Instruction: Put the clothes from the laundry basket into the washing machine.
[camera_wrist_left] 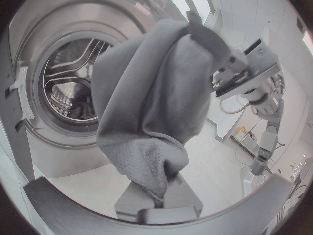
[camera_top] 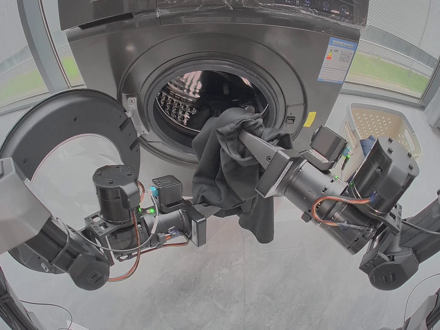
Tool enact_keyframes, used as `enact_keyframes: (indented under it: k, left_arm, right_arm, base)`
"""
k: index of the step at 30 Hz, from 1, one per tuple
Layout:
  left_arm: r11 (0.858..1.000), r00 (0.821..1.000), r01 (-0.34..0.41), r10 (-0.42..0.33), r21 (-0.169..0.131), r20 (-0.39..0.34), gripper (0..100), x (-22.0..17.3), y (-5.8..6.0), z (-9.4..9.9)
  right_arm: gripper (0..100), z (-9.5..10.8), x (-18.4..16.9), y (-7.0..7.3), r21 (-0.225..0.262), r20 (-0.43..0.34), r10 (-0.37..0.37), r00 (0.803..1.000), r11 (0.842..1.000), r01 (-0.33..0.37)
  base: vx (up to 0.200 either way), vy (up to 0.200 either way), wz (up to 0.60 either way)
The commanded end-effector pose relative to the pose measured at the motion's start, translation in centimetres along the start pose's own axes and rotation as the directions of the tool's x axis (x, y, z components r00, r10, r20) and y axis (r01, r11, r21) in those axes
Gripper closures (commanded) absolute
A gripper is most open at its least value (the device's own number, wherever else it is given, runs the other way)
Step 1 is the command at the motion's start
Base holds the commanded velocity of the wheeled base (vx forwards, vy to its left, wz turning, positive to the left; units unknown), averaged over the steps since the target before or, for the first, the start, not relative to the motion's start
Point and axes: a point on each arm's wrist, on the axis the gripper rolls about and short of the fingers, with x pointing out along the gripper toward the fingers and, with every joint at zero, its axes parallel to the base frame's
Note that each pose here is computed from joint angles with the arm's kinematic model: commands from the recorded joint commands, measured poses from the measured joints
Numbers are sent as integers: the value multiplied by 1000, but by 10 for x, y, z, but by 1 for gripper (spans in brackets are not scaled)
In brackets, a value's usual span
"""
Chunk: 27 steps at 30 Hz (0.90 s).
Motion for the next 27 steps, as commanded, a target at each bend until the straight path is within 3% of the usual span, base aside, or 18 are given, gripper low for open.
enact_keyframes:
  k: [1,8,9,16,18,27]
  left_arm:
    - [999,997,39,-40,25,61,100,-24,-23,20]
    - [1000,999,30,-30,5,44,100,-35,-27,16]
    - [1000,999,30,-30,1,41,100,-36,-27,14]
    - [1000,997,2,0,-25,83,100,-38,-26,13]
    - [999,990,-25,30,-41,138,100,-39,-24,20]
    - [997,975,-44,56,-60,217,100,-47,-26,35]
  right_arm:
    - [100,-5,-3,-3,-5,-25,-5,1000,1000,5]
    - [100,-4,-4,0,0,-10,22,1000,1000,-22]
    - [0,-5,-4,0,0,-13,22,1000,1000,-22]
    - [0,-12,-23,-3,-6,-62,8,998,1000,-9]
    - [0,-8,-29,-7,-11,-57,-3,998,1000,2]
    - [0,-12,-39,-17,-87,-102,-33,994,996,24]
  base:
    - [0,0,0]
    - [0,0,0]
    - [0,0,0]
    - [0,0,0]
    - [0,0,0]
    - [0,0,0]
